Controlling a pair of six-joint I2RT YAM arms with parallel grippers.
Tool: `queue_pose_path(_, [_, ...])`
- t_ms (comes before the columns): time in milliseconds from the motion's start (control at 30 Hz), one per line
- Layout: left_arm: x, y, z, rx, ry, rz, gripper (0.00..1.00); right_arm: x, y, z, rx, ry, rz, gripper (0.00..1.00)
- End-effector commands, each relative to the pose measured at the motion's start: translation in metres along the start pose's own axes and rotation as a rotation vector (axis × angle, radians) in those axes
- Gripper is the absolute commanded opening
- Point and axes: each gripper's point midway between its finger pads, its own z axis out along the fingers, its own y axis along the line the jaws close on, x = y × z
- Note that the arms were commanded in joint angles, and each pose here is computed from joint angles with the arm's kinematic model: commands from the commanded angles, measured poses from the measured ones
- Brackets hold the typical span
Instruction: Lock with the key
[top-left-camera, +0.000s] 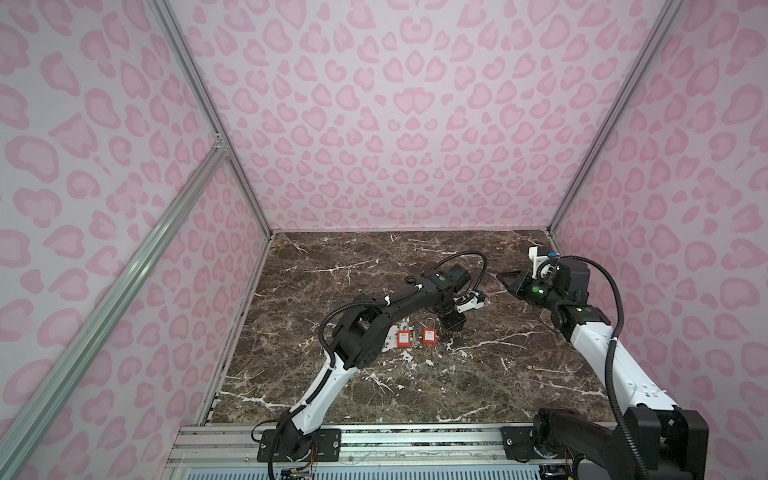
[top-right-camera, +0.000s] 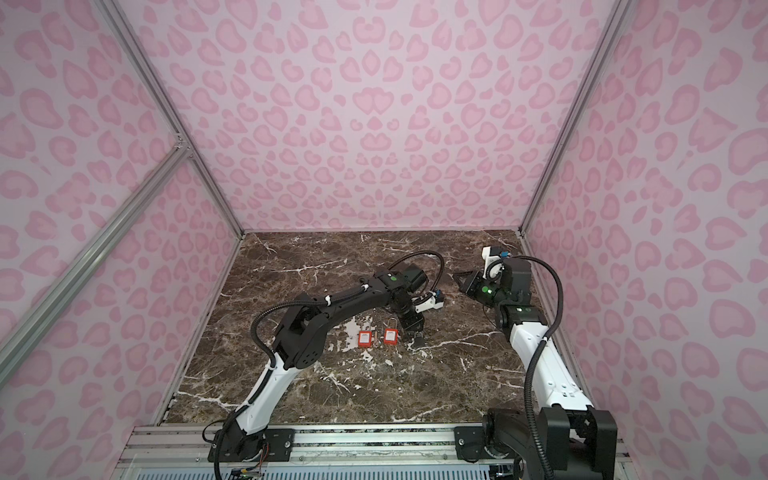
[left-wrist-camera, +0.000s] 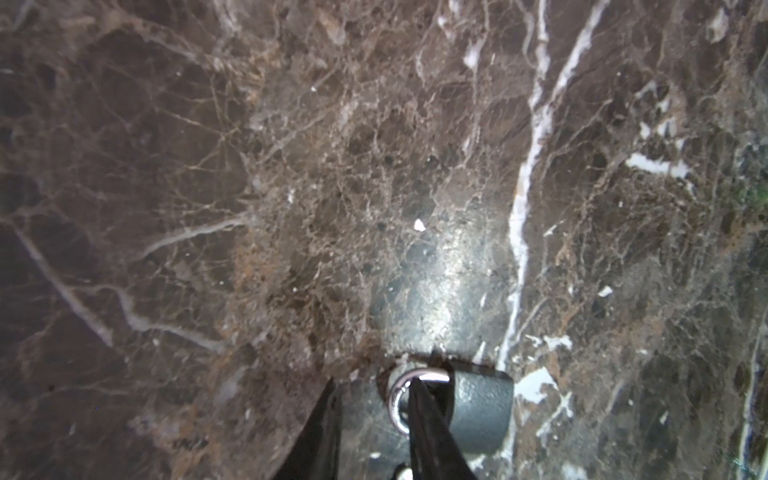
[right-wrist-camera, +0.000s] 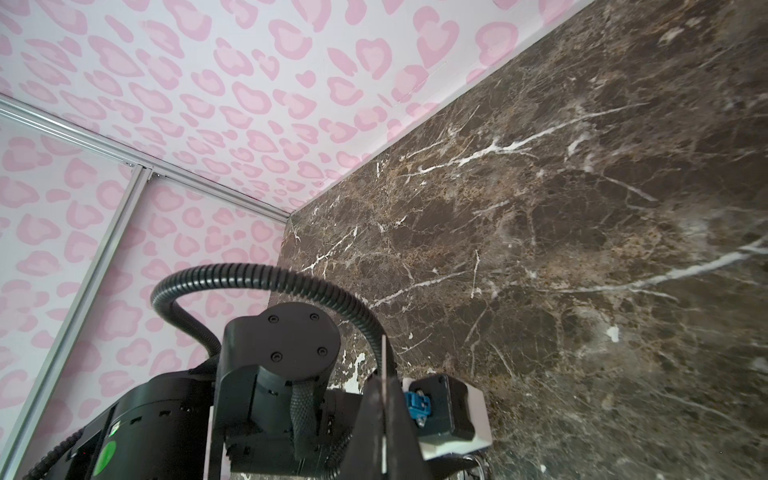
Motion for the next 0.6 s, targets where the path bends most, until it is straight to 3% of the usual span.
queue_pose_path(0, [-0.028,-0.002,-0.039,-0.043,-0.113,0.024,0.30,0.004,-0.011,-0.004,0.041,0.002,0.013,0.00])
queue_pose_path(233, [-0.045,-0.003,-0.092,-0.082,-0.283,0.018,0.29,0.013,-0.027,-0.010,0.068,-0.013,0.051,0.00])
queue_pose_path(433, [-0.041,0.006,-0.130,-0.091,-0.439,-0.068,0.29,0.049,-0.054,-0.007,0.110,0.014,0.196,0.00])
queue_pose_path(567, [-0.031,0.010,-0.145,-0.095,-0.510,-0.118,0.30,0.082,-0.061,-0.002,0.147,0.021,0.221,0.00])
